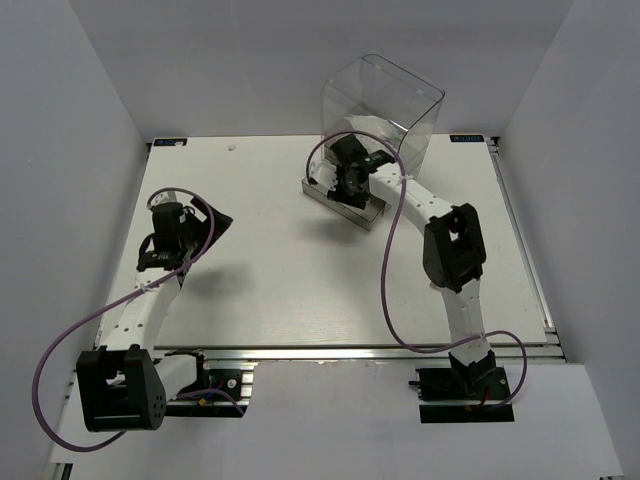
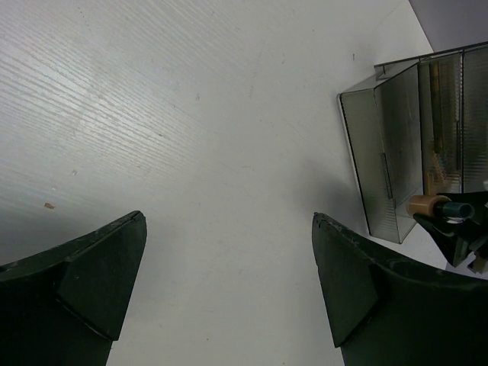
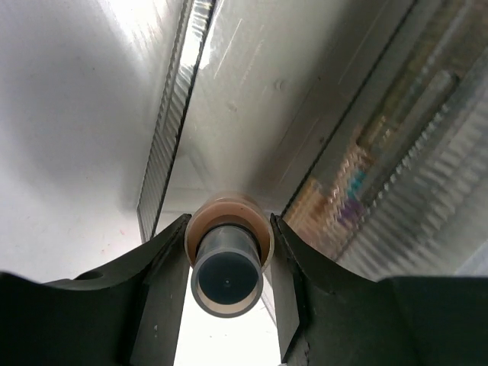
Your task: Organize the makeup
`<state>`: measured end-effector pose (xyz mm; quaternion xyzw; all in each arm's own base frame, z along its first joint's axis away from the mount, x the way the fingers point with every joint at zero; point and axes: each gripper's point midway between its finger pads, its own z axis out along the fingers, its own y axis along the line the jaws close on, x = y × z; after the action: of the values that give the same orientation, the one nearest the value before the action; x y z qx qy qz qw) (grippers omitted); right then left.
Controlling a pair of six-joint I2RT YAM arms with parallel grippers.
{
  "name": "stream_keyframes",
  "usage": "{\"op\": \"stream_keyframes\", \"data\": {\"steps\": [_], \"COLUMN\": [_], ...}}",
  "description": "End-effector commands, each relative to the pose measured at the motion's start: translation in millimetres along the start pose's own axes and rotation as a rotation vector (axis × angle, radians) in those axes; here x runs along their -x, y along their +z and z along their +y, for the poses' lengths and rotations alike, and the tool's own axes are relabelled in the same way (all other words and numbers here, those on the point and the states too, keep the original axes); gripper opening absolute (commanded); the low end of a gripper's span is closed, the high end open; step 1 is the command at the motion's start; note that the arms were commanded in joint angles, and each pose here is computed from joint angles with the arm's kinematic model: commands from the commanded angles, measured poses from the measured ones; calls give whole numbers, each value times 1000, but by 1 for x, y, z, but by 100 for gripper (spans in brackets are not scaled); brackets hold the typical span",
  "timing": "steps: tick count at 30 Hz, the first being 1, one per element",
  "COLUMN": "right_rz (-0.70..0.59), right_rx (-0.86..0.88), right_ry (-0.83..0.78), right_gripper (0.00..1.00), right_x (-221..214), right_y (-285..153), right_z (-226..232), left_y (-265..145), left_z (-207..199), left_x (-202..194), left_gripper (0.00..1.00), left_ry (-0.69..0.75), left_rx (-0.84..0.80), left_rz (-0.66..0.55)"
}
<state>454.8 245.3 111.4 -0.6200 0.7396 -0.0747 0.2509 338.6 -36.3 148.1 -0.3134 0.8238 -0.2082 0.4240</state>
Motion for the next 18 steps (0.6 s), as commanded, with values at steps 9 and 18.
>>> {"op": "stream_keyframes", "data": {"steps": [9, 18], "right_rz": [137, -8], "right_rx": [-10, -24], "right_ry": [-72, -33], "right_gripper": [48, 79], "right_x": [-19, 7], "right_y": [23, -2], "right_z": [0, -7], "left_y": [-11, -15], "left_z": [-7, -9], "left_x": [7, 12], "left_gripper": [98, 98], "left_ry": [9, 13], "left_rx": [-27, -27], "left_rz": [-29, -47]}}
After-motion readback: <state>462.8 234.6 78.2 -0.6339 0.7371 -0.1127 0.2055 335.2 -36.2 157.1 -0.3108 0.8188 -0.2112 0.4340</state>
